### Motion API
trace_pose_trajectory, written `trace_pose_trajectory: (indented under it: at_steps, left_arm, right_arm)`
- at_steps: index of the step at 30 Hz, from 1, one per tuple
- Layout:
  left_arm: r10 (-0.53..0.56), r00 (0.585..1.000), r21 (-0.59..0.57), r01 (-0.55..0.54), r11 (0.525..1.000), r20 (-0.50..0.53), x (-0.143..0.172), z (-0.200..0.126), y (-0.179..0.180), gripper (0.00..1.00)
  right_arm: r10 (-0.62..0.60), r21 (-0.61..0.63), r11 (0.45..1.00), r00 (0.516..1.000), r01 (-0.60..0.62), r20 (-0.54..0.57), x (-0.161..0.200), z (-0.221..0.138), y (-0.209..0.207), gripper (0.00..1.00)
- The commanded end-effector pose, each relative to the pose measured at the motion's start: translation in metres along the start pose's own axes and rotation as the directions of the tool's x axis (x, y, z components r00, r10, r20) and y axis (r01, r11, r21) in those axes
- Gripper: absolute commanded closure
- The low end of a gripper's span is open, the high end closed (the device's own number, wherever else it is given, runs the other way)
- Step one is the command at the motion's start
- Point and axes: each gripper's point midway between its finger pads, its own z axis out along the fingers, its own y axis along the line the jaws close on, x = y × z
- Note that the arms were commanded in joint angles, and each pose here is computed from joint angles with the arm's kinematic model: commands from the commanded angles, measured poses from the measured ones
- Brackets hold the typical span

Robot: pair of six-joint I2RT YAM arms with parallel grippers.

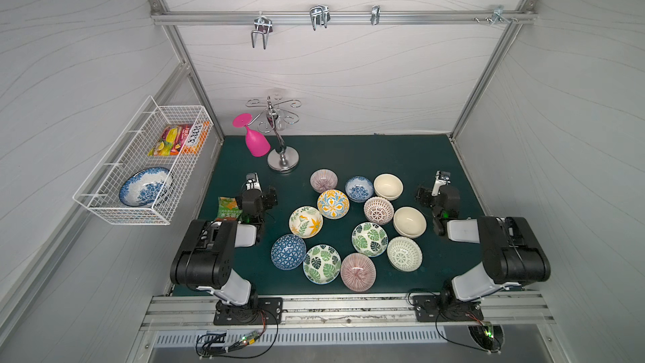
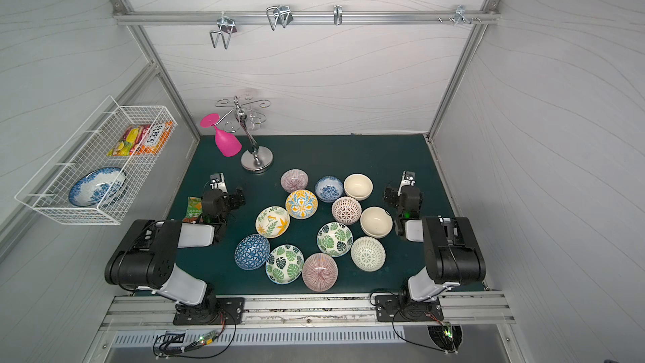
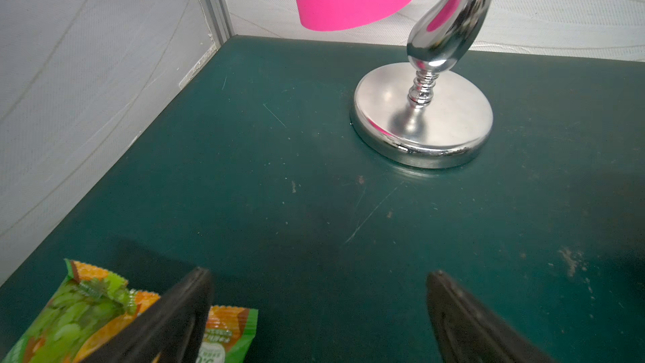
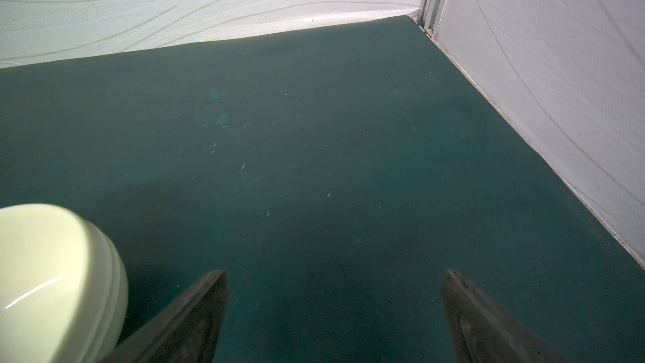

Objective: Stack the bowls
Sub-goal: Move the bowl to the center of the board.

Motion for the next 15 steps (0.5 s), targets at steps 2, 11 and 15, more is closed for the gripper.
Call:
trace_pose_trajectory:
  at_steps: [2, 11, 15]
  left_arm:
    - [-0.017, 0.999, 0.004, 0.017, 1.000, 0.043, -0.012, 0.000, -0.001, 0.00]
    - [-0.044, 0.996, -0.029, 0.046, 0.998, 0.083, -0.013, -0.009, 0.008, 0.00]
    - [-0.049, 0.995, -0.039, 0.053, 0.998, 0.087, -0.019, -0.011, 0.010, 0.00]
  right_arm:
    - [0.002, -0.005, 1.000, 1.000, -0.002, 0.000, -0.001, 0.001, 0.000, 0.01]
    - [-0.006, 0.001, 1.000, 1.000, 0.006, 0.004, -0.001, 0.000, 0.000, 0.01]
    - [-0.011, 0.007, 1.000, 1.000, 0.011, 0.012, -0.003, 0.000, 0.001, 0.01]
